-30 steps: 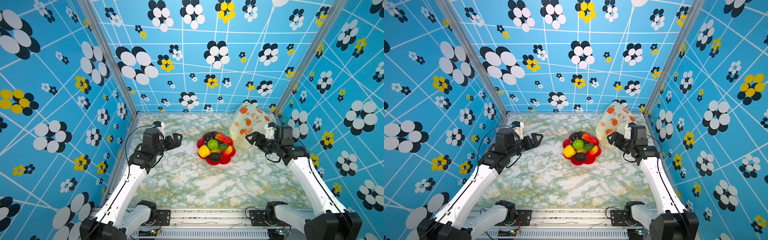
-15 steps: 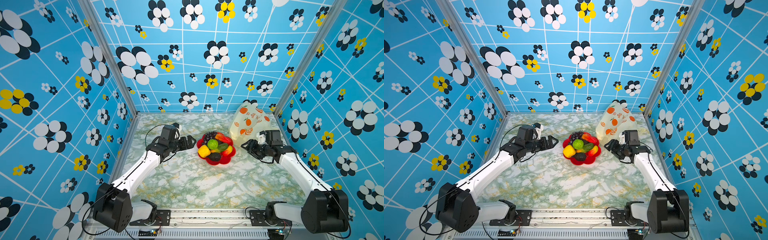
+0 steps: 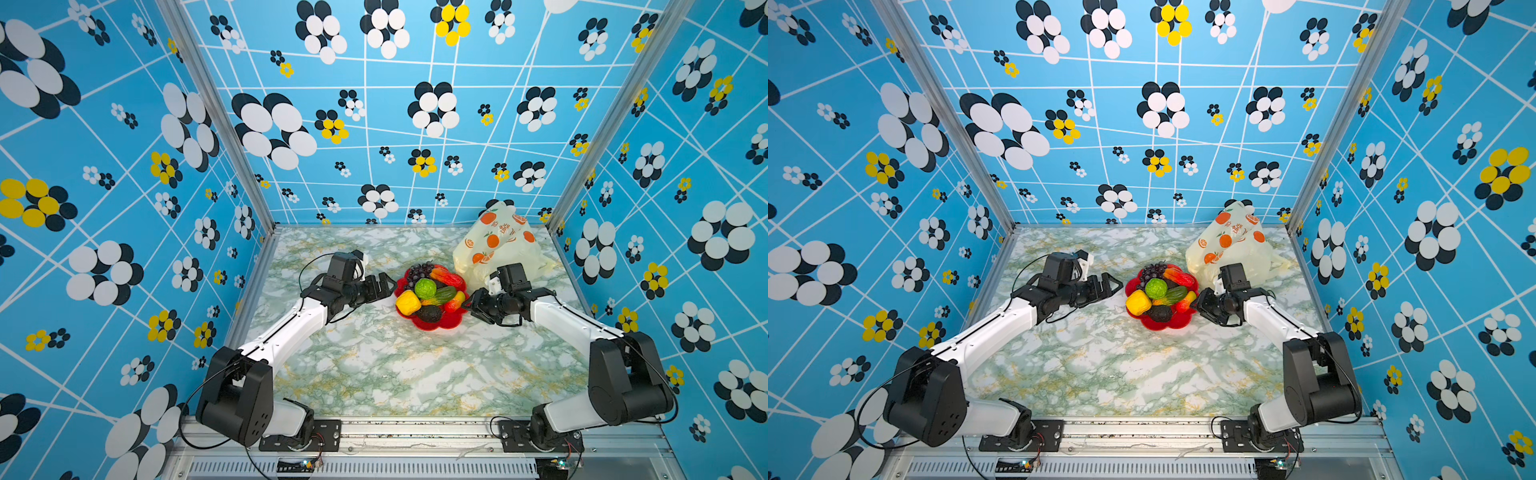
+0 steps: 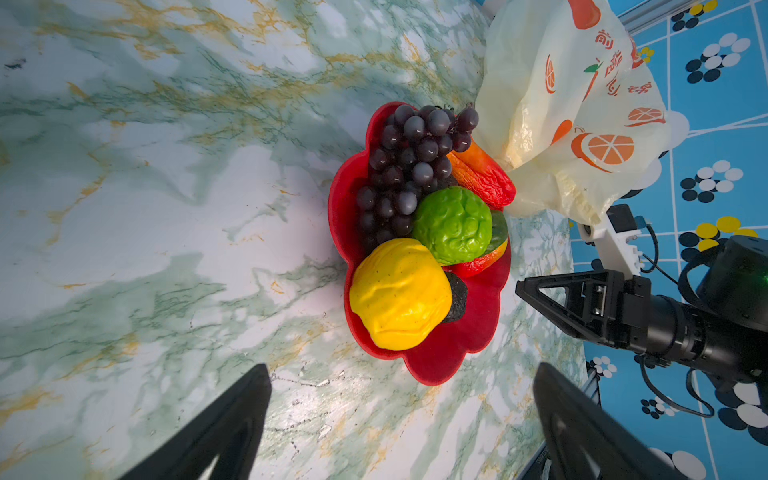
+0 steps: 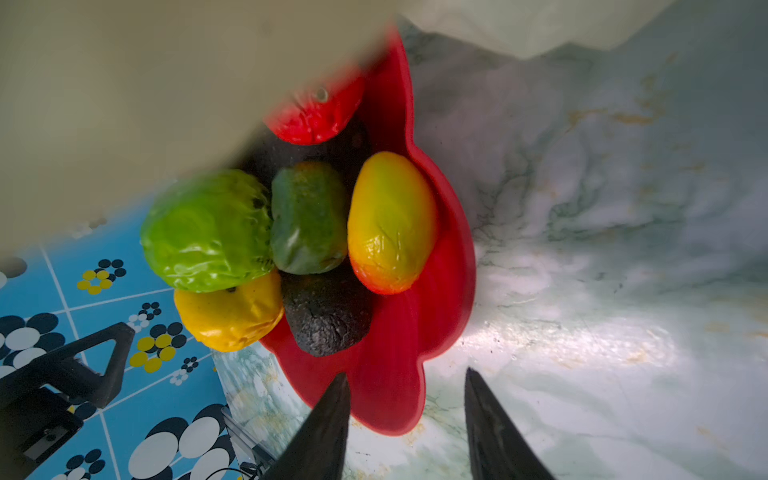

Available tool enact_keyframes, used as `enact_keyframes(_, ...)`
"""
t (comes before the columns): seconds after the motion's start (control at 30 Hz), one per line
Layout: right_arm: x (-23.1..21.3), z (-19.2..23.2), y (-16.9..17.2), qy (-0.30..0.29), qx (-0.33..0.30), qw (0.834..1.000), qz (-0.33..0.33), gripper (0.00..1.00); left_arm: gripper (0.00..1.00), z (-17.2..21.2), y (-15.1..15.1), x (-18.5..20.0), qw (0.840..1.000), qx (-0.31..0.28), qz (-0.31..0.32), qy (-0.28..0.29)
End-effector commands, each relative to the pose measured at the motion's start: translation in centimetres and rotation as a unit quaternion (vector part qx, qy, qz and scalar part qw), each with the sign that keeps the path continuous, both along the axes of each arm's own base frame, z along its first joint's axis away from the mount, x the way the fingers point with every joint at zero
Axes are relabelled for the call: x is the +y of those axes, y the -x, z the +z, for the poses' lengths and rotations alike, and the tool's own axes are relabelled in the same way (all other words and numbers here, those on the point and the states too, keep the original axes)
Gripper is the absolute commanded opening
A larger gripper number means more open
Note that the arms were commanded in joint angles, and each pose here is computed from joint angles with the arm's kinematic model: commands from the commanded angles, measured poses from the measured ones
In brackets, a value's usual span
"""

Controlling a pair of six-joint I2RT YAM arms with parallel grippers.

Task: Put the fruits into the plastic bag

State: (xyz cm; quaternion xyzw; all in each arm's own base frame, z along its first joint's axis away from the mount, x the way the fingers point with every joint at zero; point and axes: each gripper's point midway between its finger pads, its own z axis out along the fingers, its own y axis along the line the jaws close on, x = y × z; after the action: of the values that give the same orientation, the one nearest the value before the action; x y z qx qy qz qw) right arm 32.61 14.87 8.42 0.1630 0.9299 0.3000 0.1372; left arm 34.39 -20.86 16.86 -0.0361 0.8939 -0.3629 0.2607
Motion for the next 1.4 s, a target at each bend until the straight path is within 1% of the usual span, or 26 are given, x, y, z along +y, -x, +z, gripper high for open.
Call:
enact_keyframes(0.0,0.4,-0.7,0.2,0.001,0.006,1.000,-0.002,0.46,1.00,-0.4,0.6,-0.4,1.000,0.004,-0.011,0.006)
enact_keyframes(0.23,0.6,-1.2,0.7,0.011,0.013,1.000,-0.005,0.46,1.00,-0.9,1.0,-0.3,1.000,0.009,-0.015,0.004)
enact_keyframes(0.33,0.0,-1.1,1.2,0.029,0.012,0.999,-0.017,0.48,1.00,-1.0,1.1,-0.2,1.000,0.008,-0.016,0.006)
enact_keyframes(0.4,-0.9,-0.5,1.5,0.048,0.003,0.998,-0.029,0.51,1.00,-1.1,1.2,-0.2,1.000,0.009,-0.016,0.007)
enact_keyframes(0.5,-2.6,1.2,2.3,0.086,-0.032,0.994,-0.061,0.55,1.00,-1.3,1.4,-0.1,1.000,0.009,-0.015,0.007)
enact_keyframes(0.57,-3.5,2.5,3.0,0.093,-0.055,0.990,-0.086,0.56,1.00,-1.5,1.4,-0.1,1.000,0.010,-0.017,0.008)
enact_keyframes(0.63,-3.8,3.2,3.9,0.081,-0.066,0.988,-0.109,0.58,1.00,-1.5,1.3,-0.1,1.000,0.010,-0.017,0.009)
enact_keyframes(0.73,-3.6,3.0,5.1,0.048,-0.064,0.988,-0.134,0.59,1.00,-1.5,1.2,-0.1,1.000,0.011,-0.018,0.011)
enact_keyframes(0.8,-3.1,2.7,5.8,0.040,-0.059,0.988,-0.135,0.59,1.00,-1.5,1.3,0.0,1.000,0.011,-0.018,0.013)
enact_keyframes(0.9,-2.0,1.9,6.1,0.044,-0.051,0.991,-0.118,0.60,1.00,-1.6,1.4,0.0,1.000,0.014,-0.020,0.015)
enact_keyframes(1.13,0.6,-0.3,4.9,0.032,-0.036,0.994,-0.098,0.59,1.00,-1.5,2.0,0.2,1.000,0.018,-0.020,0.016)
enact_keyframes(1.37,2.3,-1.1,2.9,0.031,-0.034,0.996,-0.082,0.57,1.00,-1.6,2.5,0.7,1.000,0.018,-0.013,0.013)
